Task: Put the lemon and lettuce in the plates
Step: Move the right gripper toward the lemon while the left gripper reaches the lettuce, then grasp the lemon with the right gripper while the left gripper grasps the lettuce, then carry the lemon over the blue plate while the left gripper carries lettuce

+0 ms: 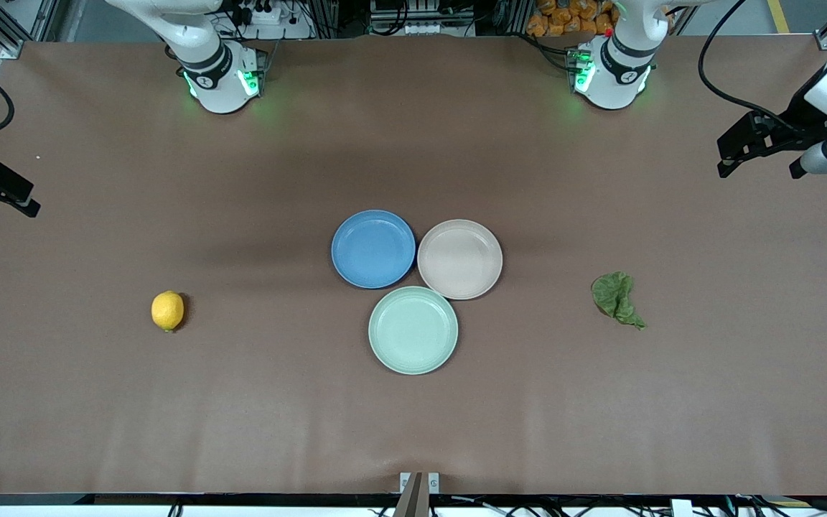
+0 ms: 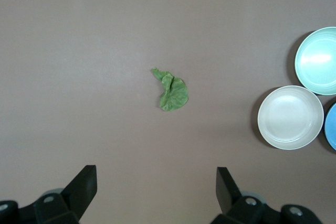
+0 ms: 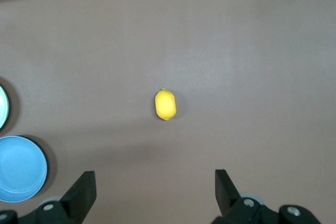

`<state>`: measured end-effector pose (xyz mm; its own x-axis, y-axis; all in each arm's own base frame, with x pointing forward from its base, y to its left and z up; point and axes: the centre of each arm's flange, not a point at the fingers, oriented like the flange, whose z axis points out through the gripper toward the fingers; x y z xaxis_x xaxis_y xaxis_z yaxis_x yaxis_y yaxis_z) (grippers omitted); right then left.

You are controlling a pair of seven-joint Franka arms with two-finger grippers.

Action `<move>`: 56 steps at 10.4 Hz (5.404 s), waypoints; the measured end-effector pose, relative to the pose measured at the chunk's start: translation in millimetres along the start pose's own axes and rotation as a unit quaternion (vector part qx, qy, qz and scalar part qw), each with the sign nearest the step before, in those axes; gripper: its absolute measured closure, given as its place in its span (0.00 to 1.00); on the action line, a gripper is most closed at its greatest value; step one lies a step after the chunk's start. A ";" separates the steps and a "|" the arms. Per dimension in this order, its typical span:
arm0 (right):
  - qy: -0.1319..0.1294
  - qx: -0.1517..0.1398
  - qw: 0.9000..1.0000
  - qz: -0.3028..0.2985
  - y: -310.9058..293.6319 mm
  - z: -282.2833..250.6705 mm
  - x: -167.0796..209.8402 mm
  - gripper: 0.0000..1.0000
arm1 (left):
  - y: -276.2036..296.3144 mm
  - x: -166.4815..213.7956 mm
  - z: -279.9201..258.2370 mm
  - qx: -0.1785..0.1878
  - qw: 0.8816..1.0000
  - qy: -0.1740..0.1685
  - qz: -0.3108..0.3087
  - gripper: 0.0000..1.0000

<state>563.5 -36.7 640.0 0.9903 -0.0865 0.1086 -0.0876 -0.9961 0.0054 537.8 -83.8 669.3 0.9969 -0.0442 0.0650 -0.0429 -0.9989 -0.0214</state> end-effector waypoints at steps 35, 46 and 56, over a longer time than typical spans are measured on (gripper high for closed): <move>-0.187 0.018 0.982 -0.005 -3.6 465.3 55.4 0.39 | 0.4 29.7 477.7 -0.036 0.999 -0.011 0.029 0.98; -0.188 -0.001 0.978 0.093 -157.4 383.7 43.5 0.39 | 241.3 -7.2 340.5 -0.010 0.992 -0.043 -0.116 0.98; -0.180 -0.056 0.952 0.239 -395.1 384.8 -79.2 0.39 | 359.0 -57.1 415.5 0.015 0.982 -0.085 -0.169 0.87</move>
<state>561.2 358.0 246.8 0.8050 -0.5499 -0.2225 -0.5292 -0.8352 0.1494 492.9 -432.1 243.4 0.9509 0.2950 -0.0938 0.2907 -0.9551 -0.0566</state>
